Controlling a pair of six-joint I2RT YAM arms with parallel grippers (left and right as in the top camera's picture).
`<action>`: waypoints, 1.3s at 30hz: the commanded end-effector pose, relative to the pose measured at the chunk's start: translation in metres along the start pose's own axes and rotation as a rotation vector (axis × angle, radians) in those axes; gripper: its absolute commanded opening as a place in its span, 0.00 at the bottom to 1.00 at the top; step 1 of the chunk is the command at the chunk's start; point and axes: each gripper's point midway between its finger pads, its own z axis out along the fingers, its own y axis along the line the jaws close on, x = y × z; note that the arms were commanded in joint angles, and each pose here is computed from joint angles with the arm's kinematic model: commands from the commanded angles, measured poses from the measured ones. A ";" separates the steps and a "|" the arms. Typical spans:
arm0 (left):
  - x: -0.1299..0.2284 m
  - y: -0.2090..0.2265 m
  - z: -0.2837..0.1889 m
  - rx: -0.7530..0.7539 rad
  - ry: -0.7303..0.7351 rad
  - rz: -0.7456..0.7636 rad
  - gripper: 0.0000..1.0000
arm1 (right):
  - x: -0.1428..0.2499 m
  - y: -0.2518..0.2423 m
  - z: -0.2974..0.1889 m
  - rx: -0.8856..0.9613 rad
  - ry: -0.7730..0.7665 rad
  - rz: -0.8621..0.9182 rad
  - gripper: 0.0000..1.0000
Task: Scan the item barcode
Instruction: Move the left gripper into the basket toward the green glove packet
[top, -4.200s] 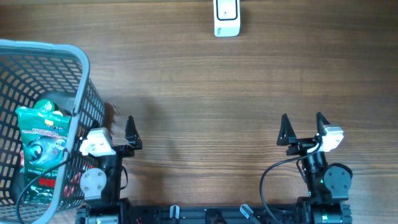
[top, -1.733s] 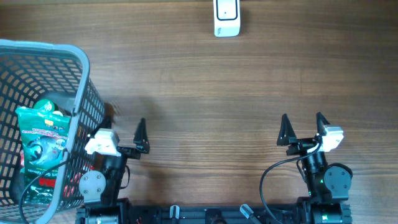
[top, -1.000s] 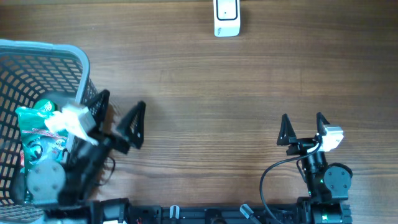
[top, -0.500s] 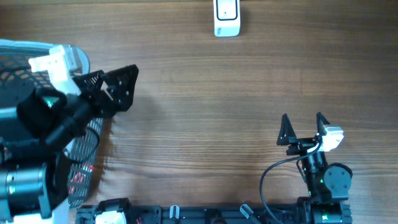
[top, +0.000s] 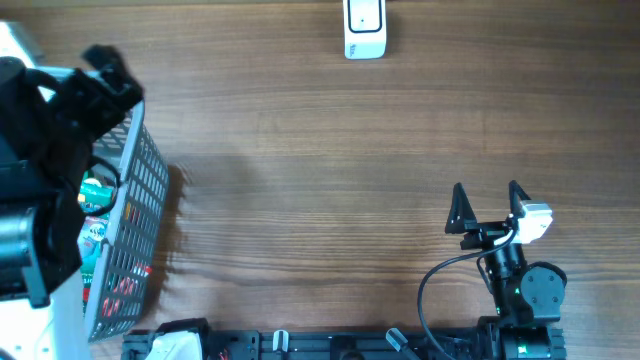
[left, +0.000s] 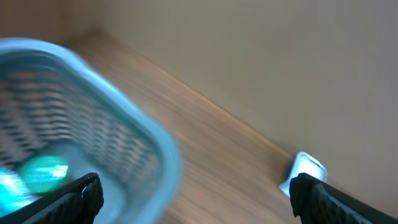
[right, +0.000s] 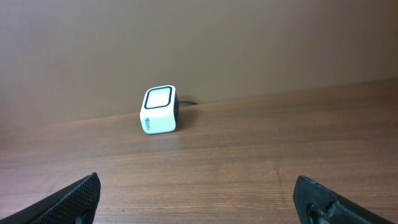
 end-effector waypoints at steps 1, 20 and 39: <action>-0.013 0.060 0.003 -0.329 -0.079 -0.095 1.00 | -0.001 -0.005 0.000 0.023 -0.006 0.010 1.00; 0.072 0.200 0.086 -0.760 0.394 -0.505 1.00 | -0.001 -0.005 0.000 0.023 -0.006 0.011 1.00; 0.131 0.227 0.127 -0.887 0.644 -0.486 1.00 | -0.001 -0.005 0.000 0.023 -0.006 0.010 1.00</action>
